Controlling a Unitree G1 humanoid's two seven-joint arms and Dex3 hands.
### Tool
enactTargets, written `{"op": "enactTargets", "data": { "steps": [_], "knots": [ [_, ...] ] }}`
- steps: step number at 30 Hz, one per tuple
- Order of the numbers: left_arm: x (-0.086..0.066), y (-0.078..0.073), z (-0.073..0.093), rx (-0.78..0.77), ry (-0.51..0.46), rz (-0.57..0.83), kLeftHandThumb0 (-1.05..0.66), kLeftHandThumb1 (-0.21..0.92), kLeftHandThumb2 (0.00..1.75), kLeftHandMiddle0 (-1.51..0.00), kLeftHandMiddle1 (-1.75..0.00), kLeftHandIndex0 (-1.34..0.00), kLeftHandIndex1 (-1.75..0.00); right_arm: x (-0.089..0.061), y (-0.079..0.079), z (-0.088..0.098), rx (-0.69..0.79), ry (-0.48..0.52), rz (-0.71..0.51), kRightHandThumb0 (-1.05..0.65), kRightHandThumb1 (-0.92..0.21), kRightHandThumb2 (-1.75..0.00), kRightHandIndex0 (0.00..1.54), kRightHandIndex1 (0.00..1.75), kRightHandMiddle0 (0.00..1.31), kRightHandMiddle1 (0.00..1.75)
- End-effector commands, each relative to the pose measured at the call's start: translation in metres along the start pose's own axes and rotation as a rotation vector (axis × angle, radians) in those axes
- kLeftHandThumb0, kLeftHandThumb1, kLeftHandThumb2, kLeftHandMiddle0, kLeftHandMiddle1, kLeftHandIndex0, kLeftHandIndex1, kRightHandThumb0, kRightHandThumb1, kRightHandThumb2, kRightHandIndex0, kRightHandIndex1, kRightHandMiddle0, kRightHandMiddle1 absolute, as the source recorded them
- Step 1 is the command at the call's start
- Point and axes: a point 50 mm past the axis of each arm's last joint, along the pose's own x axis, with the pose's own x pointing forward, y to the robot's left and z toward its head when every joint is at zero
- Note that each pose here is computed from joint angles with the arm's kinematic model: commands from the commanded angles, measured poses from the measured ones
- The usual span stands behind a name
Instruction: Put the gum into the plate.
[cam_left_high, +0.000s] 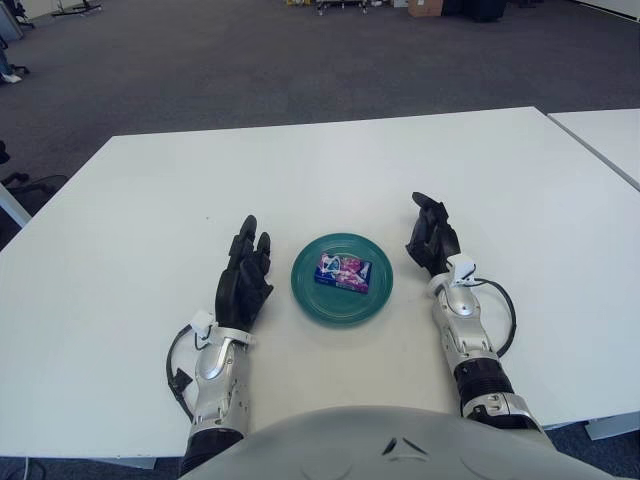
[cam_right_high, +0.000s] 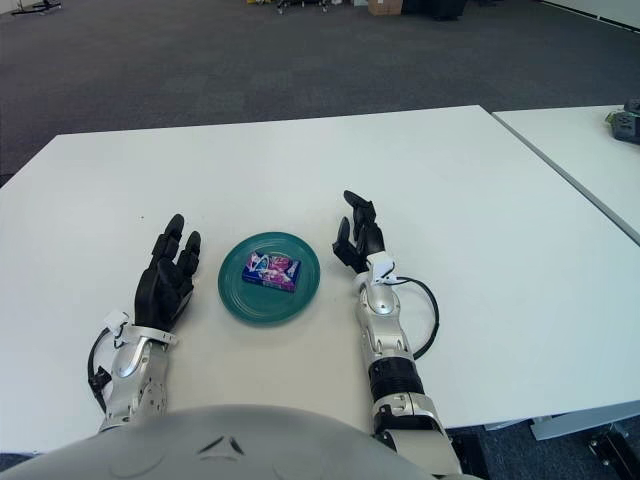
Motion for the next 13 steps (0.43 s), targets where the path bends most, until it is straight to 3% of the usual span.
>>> {"op": "enactTargets", "data": {
  "steps": [1, 13],
  "knots": [
    [-0.0102, 0.0025, -0.0117, -0.032, 0.050, 0.039, -1.05, 0.92, 0.87, 0.00, 0.00, 0.00, -0.06, -0.0172, -0.0012, -0.0254, 0.019, 0.146, 0.003, -0.97, -0.92, -0.96, 0.00, 0.00, 0.00, 0.00],
    [-0.0126, 0.0032, -0.0125, -0.035, 0.046, 0.044, -1.05, 0.92, 0.87, -0.01, 0.00, 0.00, -0.07, -0.0200, -0.0018, -0.0268, 0.029, 0.167, 0.033, -0.96, -0.92, -0.96, 0.00, 0.00, 0.00, 0.00]
  ]
}}
